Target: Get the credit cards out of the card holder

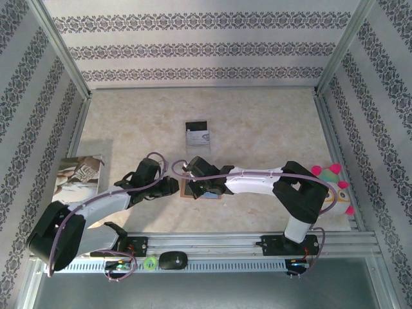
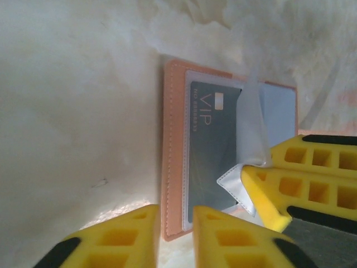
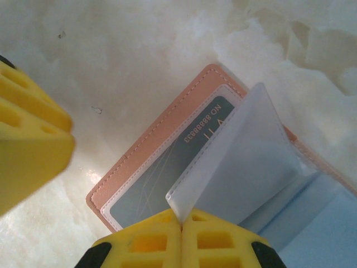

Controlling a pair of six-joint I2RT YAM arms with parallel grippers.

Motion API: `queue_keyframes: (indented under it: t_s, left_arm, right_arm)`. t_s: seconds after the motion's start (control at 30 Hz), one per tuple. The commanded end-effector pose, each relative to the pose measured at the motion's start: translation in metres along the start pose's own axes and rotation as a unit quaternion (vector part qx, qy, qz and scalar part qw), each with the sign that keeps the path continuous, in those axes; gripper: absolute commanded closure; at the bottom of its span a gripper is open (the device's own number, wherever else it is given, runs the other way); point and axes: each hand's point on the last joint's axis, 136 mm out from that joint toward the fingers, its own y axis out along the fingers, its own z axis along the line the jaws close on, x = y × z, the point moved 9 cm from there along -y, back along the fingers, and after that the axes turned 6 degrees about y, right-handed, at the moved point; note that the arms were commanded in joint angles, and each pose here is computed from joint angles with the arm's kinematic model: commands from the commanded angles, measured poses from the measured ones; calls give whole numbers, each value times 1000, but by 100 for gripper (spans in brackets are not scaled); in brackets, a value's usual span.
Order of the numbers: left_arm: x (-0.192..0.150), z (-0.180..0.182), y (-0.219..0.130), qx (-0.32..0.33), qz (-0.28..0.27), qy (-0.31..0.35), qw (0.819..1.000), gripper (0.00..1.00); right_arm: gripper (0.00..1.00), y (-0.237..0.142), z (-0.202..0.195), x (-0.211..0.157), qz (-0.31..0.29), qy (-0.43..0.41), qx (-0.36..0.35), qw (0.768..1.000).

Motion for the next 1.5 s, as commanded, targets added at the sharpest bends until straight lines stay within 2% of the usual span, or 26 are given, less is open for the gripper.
queue_keyframes:
  t_s: [0.0, 0.53, 0.77, 0.93, 1.2, 1.23, 1.43, 1.47]
  left_arm:
    - [18, -21, 6, -30, -32, 29, 999, 83]
    - [11, -23, 35, -46, 31, 25, 998, 91]
    - [1, -11, 43, -7, 75, 5, 997, 100]
    - [-3, -6, 42, 15, 92, 0, 996, 100]
    - [-9, -4, 47, 6, 108, -8, 994, 100]
    - [-8, -5, 47, 5, 107, -8, 994, 100]
    - [-9, -9, 50, -8, 111, 1, 994, 100]
    - [-8, -11, 51, -11, 113, 3, 993, 100]
  right_arm:
    - [100, -8, 2, 3, -17, 15, 24, 999]
    - [100, -9, -4, -3, -19, 27, 31, 999]
    - [100, -8, -9, -6, -17, 36, 25, 999]
    - [100, -14, -16, -10, -26, 51, 9, 998]
    - [100, -35, -33, -25, -43, 96, -39, 994]
    - [99, -39, -38, -30, -43, 107, -54, 992]
    - [72, -70, -66, -55, -36, 177, -152, 972]
    - [69, -76, -68, -56, -37, 183, -155, 970]
